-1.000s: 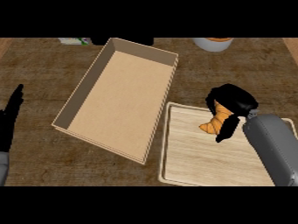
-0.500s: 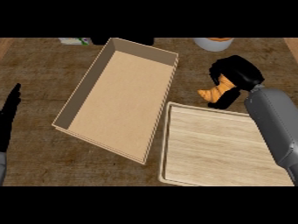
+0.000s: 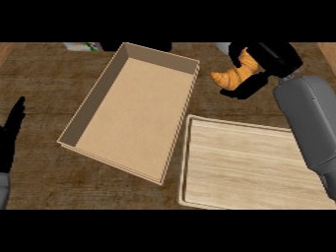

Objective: Pick the croissant from the tray and place it in the cardboard box

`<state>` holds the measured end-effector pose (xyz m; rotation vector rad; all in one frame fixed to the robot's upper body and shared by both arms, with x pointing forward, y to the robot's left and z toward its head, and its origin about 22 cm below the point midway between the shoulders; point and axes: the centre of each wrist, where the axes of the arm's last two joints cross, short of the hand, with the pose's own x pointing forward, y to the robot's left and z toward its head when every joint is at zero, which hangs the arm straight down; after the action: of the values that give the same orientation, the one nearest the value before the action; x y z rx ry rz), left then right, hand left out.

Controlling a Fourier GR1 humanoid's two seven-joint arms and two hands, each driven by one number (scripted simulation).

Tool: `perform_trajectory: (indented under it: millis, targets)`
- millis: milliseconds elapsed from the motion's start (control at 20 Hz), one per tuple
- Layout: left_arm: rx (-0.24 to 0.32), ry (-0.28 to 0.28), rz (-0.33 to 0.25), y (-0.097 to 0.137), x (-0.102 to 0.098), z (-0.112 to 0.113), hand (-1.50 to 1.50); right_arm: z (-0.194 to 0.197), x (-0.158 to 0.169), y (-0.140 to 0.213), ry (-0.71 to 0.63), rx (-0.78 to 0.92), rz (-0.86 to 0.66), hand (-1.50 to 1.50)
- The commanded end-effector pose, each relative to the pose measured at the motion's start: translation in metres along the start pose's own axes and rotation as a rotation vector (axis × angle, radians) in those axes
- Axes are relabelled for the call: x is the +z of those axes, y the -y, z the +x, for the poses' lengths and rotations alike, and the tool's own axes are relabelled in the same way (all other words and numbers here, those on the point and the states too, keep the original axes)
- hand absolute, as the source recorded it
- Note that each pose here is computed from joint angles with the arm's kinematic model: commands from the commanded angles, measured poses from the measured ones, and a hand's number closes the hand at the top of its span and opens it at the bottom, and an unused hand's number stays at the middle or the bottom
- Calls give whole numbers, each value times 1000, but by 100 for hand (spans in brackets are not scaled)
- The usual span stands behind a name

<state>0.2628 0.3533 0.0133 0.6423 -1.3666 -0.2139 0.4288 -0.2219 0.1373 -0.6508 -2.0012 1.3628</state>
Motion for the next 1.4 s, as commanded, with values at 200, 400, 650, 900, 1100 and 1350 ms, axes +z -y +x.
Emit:
perform_trajectory:
  millis: [200,400,650,900,1100,1350]
  targets:
    - [8,-7,11,5,2,-7,0,79,-61,6,107,-194,21,150]
    - [-5,30,3,1,2,10,0,91,-80,18,82,-298,7,150]
    - [-2,-1,-16,-6,-9,4,0,145,-120,12,8,-352,35,150]
    - [-14,37,-30,15,-7,21,0,147,-140,-7,-62,-415,52,150]
    - [-4,57,-55,18,-13,30,0,149,-149,-16,-78,-411,61,150]
    - [-7,80,-85,22,-12,21,0,154,-152,-28,-140,-376,71,150]
